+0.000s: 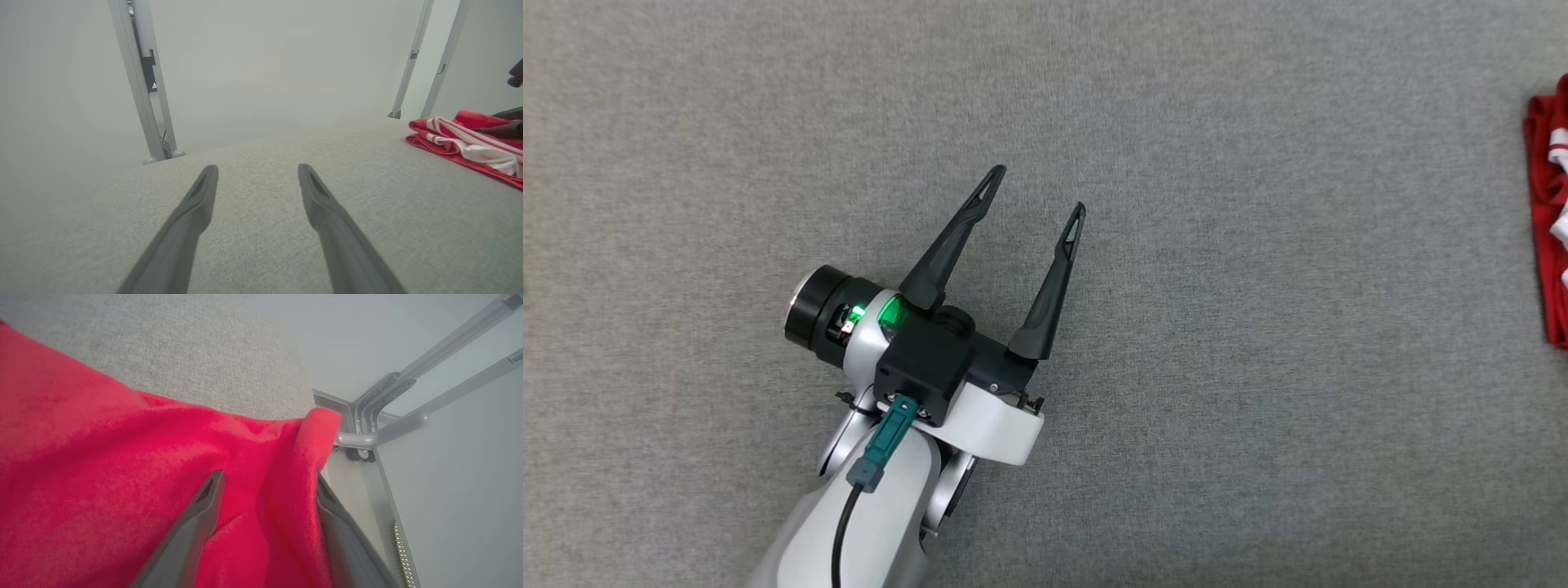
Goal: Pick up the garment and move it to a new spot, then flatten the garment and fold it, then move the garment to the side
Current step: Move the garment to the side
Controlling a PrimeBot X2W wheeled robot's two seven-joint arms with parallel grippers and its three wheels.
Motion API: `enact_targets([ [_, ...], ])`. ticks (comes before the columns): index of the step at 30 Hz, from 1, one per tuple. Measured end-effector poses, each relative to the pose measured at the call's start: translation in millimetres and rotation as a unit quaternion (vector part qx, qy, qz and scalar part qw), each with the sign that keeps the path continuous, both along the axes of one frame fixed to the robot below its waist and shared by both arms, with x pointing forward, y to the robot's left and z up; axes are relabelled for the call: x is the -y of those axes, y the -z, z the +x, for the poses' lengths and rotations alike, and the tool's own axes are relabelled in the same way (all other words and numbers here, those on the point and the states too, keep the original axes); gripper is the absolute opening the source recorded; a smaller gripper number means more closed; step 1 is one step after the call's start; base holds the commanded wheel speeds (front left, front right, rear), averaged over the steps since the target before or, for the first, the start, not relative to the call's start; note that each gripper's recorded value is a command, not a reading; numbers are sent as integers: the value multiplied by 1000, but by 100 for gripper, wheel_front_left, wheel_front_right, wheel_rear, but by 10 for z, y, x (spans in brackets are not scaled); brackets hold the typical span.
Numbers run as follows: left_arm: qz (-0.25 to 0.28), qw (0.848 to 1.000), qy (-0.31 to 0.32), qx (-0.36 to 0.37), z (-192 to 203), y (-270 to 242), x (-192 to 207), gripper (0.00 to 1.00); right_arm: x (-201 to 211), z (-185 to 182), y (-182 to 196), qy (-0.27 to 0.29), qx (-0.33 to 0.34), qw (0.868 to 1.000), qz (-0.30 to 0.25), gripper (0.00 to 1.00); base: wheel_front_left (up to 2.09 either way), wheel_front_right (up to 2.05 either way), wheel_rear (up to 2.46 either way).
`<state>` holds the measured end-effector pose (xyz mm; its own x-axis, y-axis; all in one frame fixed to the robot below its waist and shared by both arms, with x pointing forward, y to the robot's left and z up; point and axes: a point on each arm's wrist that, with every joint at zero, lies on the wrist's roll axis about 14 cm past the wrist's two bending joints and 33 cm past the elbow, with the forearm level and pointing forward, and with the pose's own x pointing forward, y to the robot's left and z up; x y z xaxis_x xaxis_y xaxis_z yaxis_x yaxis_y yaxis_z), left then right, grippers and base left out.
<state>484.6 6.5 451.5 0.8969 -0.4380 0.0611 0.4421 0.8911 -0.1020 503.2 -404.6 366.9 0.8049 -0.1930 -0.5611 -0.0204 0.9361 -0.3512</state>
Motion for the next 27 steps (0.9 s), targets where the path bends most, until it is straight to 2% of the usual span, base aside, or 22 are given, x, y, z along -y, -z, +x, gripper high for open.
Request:
enact_targets([
  [7,-1,1000,-20,16,-58,-198,-103,100,-165,-49,-151,-1,29,999,26,100,0,0,0],
  [11,2,999,-27,19,-141,-271,-154,100,-138,-105,-344,5,53,998,25,100,0,0,0],
  [14,2,999,-37,24,-194,-349,-212,100,-130,-97,-558,-12,72,997,3,100,0,0,0],
  [18,-3,998,-53,32,-272,-475,-306,100,-433,-32,-781,-26,128,990,46,100,0,0,0],
  [22,-4,996,-72,44,-364,-613,-415,100,-804,8,-1131,-45,209,971,105,100,0,0,0],
  [27,-6,994,-92,62,-483,-790,-552,100,-1242,-152,-1570,-67,309,933,169,100,0,0,0],
])
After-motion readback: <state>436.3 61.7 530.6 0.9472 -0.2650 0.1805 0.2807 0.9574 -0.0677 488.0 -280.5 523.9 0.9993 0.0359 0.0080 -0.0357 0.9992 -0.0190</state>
